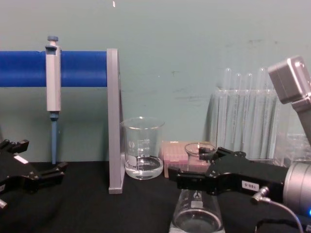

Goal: Grasp the erlenmeyer flask with one hand, shake it three times, then place it back.

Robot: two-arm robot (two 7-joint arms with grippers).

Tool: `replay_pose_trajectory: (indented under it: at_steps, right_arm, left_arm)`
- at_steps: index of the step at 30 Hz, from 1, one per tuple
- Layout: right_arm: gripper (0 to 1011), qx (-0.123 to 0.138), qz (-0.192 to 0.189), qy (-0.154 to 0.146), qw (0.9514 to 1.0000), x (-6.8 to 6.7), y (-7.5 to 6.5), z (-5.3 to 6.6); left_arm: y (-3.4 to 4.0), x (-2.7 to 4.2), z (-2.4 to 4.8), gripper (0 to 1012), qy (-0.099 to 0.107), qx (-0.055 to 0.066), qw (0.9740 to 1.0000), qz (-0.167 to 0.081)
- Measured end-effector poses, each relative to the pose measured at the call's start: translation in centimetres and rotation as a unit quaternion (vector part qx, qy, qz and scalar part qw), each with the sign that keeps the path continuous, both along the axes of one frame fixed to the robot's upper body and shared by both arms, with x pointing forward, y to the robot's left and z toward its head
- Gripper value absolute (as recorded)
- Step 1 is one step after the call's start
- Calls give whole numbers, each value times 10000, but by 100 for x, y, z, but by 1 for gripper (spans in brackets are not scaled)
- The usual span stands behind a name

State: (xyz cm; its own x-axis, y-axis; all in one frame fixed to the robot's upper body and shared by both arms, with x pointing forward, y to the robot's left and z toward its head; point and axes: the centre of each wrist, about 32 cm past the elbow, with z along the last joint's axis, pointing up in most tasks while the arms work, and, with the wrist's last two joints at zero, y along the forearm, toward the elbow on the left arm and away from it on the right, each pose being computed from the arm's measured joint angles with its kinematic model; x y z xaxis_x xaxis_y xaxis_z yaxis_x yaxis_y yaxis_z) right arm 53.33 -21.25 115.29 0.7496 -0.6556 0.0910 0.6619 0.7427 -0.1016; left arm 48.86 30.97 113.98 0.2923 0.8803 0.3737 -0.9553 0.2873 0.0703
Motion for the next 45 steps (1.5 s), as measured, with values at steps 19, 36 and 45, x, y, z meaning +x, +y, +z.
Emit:
replay_pose_trajectory:
  at_steps: [19, 36, 45]
  right_arm:
    - [913, -9, -21, -4, 10000, 5, 0, -1]
    - [453, -8, -21, -1, 10000, 3, -2, -1]
    - [449, 31, -25, 9, 10000, 3, -6, 1]
  left_arm:
    - [0, 0, 0, 1001, 0, 0, 10000, 0]
    - [0, 0, 0, 1001, 0, 0, 10000, 0]
    - [0, 0, 0, 1001, 0, 0, 10000, 0]
